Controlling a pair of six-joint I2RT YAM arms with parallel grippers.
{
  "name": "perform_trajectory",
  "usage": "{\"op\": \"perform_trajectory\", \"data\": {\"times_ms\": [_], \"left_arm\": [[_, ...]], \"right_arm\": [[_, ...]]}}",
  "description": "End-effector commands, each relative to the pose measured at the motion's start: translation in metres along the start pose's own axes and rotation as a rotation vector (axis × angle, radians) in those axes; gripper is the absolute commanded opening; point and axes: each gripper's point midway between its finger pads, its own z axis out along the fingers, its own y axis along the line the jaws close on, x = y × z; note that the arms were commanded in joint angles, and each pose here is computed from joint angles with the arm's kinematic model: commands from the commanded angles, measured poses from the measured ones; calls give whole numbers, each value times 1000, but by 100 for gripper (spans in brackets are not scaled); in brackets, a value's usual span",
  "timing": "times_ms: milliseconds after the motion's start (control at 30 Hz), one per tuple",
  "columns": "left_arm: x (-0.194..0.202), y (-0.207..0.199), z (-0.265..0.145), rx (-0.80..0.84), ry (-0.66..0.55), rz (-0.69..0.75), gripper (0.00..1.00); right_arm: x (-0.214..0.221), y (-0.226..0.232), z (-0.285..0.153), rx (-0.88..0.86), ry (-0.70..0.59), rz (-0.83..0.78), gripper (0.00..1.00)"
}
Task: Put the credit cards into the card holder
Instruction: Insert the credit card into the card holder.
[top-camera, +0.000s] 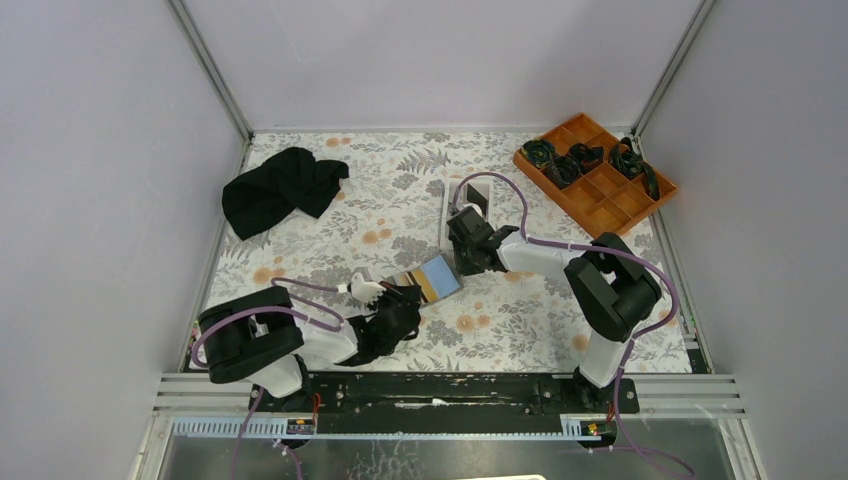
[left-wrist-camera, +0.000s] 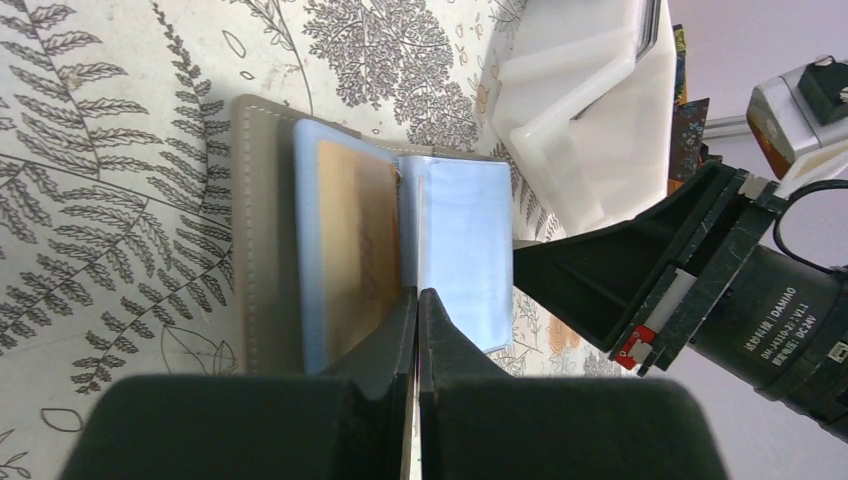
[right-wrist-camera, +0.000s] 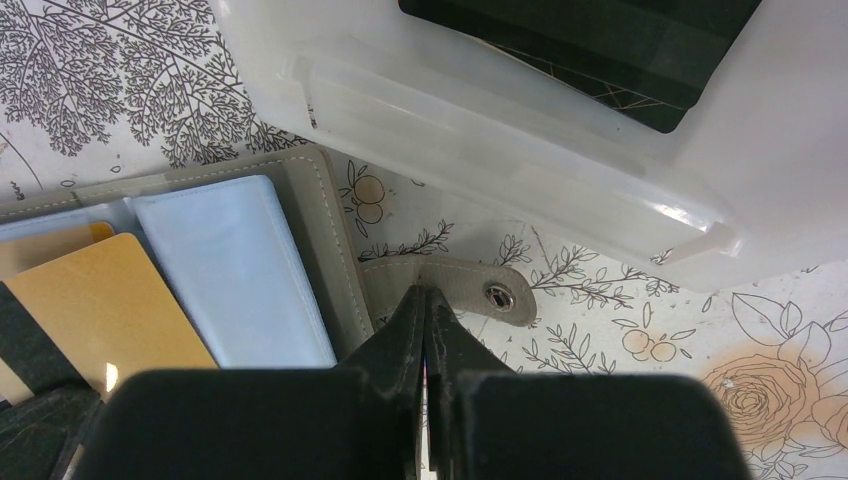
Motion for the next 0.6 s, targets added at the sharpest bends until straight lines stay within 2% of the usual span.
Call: {"op": "perform_trajectory", "data": {"times_ms": [0,567], "left_arm": [[-9,-20,-1,57,-44,22,0],[-5,-2,1,19,-40,30,0]], "right_arm": [[88,-18,10,63,287,-63,0],[89,-18,9,63,289,-66,0]]}}
